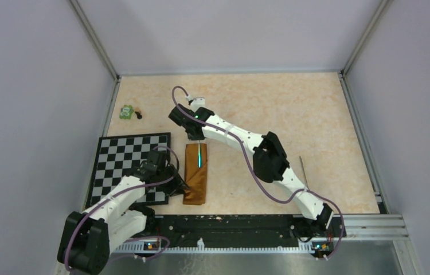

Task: Fold the napkin into a case and place the utensils inside
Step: Insert the spoon into the folded napkin.

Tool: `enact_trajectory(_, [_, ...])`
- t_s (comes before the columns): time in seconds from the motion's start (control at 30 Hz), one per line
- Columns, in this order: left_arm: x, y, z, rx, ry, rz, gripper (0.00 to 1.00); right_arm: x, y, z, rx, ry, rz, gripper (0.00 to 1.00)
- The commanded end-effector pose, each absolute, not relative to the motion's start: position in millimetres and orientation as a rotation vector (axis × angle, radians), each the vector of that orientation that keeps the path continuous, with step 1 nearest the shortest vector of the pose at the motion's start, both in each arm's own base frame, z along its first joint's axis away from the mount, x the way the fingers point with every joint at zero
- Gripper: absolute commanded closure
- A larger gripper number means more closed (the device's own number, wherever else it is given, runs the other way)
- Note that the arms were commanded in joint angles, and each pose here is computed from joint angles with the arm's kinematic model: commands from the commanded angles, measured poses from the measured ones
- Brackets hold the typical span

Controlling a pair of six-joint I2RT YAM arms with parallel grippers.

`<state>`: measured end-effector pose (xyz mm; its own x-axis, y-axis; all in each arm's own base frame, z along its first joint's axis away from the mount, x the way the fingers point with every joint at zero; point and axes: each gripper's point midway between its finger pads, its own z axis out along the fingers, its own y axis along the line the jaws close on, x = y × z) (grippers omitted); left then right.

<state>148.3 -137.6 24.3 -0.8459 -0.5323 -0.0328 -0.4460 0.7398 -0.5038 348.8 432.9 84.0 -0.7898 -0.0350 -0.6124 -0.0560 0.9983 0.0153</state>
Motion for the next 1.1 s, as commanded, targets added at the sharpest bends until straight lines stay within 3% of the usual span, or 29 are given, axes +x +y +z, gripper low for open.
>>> enact_trajectory(0.0, [149.7, -132.4, 16.3, -0.782, 2.754, -0.687, 0.64, 345.3, 436.7, 96.6, -0.034, 2.467, 0.069, 1.0])
enact_trajectory(0.6, [152.1, -131.2, 10.2, -0.799, 2.754, -0.668, 0.64, 283.7, 432.9, 88.1, -0.014, 2.549, 0.037, 1.0])
enact_trajectory(1.07, [151.9, -130.0, 7.9, -0.81, 2.759, -0.653, 0.63, 263.1, 426.8, 85.7, 0.024, 2.603, 0.069, 1.0])
